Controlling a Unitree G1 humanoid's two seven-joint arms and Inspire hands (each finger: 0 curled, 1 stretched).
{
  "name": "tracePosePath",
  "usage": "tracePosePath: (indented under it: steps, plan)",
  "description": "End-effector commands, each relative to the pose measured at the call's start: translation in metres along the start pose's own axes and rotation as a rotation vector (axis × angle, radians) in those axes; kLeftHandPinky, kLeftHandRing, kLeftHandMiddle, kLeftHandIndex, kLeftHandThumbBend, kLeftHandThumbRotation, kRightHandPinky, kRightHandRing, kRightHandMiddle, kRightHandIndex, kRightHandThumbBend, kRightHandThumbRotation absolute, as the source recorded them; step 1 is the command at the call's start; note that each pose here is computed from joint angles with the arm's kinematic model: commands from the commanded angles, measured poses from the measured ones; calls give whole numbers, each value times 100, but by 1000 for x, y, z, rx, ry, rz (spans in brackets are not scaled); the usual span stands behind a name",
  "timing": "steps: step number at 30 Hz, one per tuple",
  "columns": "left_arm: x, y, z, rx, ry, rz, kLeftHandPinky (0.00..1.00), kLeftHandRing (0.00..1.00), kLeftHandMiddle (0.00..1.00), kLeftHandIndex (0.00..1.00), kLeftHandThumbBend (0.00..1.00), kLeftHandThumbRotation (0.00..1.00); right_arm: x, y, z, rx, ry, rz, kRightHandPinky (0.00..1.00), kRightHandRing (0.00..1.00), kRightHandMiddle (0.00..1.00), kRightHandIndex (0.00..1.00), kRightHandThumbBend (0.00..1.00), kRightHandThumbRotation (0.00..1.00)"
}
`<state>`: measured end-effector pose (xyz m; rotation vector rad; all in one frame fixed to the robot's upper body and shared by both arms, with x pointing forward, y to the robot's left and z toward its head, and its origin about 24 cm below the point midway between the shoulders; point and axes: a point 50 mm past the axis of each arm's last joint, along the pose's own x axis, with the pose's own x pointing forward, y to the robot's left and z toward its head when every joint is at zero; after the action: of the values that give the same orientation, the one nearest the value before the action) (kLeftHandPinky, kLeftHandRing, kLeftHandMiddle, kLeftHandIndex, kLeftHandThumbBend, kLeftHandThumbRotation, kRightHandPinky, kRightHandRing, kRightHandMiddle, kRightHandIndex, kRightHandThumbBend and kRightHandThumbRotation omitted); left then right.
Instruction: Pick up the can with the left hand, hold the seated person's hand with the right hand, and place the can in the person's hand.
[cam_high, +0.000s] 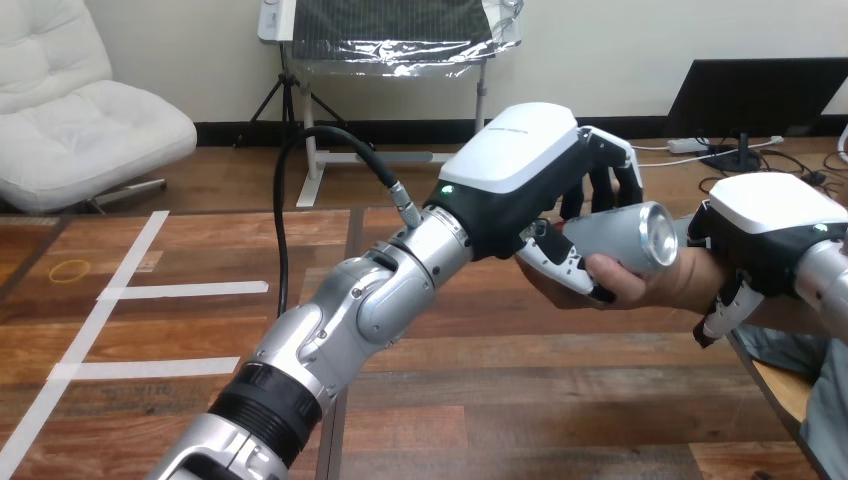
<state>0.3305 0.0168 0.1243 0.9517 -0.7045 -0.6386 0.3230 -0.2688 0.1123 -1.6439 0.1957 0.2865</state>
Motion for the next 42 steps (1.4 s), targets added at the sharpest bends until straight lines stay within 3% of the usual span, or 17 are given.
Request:
tracePosePath:
  steps: [1,5,10,21,30,37,42]
  plan:
    - [3,-8,9,4,-41,-50,30,35,42,46,63,0,0,-38,-1,-9,-9,-189,24,31,39,39,79,0]
    - [3,-8,9,5,-38,-51,30,35,42,46,63,0,0,-37,-2,-23,-1,-182,27,35,42,42,78,0]
    - [3,-8,8,8,-30,-57,30,35,42,46,63,0,1,-36,-2,-51,24,-151,35,46,53,50,78,0]
    - [3,-5,5,110,22,-200,38,44,50,53,68,2,1,-35,-3,-52,16,-134,53,64,71,66,82,0]
    - [0,2,1,193,44,-321,58,68,72,72,73,13,0,-33,-5,-50,16,-123,61,71,79,78,83,0]
    - [-6,7,-3,204,67,-360,70,77,79,79,76,15,-2,-33,-6,-37,16,-116,65,76,82,82,82,0]
    - [-13,12,-8,211,84,-387,73,79,81,81,76,15,-3,-33,-8,-27,11,-121,67,78,83,83,83,0]
